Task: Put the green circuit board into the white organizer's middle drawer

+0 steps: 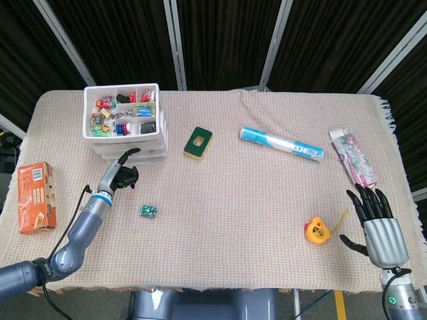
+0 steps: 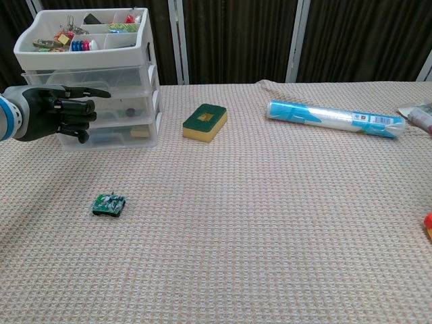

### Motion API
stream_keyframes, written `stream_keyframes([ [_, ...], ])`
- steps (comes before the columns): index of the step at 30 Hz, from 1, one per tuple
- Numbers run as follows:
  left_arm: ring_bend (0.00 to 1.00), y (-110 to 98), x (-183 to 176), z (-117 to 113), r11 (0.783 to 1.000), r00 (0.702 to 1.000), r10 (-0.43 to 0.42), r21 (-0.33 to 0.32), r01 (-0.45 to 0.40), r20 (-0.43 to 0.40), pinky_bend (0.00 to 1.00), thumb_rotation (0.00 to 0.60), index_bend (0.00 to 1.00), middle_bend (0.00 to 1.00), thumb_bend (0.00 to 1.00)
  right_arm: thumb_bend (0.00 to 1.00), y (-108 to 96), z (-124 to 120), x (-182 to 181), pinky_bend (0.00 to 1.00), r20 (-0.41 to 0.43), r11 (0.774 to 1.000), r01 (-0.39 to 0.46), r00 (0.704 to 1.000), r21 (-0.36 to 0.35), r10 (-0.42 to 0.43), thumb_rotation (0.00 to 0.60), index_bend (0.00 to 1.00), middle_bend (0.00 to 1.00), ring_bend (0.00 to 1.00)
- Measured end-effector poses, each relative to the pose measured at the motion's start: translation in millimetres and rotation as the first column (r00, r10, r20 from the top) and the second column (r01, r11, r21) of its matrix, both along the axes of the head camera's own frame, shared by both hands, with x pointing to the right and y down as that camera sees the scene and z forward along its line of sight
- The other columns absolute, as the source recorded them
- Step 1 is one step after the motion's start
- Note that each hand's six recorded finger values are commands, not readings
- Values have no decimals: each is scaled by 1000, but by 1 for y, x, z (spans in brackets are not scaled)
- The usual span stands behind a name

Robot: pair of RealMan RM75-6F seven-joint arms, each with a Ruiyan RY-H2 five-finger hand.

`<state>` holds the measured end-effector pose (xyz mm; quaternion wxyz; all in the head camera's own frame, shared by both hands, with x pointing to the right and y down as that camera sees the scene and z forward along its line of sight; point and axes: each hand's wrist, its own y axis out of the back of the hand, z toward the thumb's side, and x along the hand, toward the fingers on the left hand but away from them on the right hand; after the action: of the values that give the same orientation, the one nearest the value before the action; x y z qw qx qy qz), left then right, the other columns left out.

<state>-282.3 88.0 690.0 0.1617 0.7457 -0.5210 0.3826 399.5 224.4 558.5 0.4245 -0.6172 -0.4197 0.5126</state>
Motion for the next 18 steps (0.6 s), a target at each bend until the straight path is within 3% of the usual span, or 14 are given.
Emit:
stream_keyframes([
  [18, 905, 13, -8, -14, 999, 1000, 23, 26, -23, -18, 670, 600, 199, 953, 754, 0, 0, 0, 0, 0, -4, 1000, -2, 1000, 1, 2, 600, 90, 0, 0],
])
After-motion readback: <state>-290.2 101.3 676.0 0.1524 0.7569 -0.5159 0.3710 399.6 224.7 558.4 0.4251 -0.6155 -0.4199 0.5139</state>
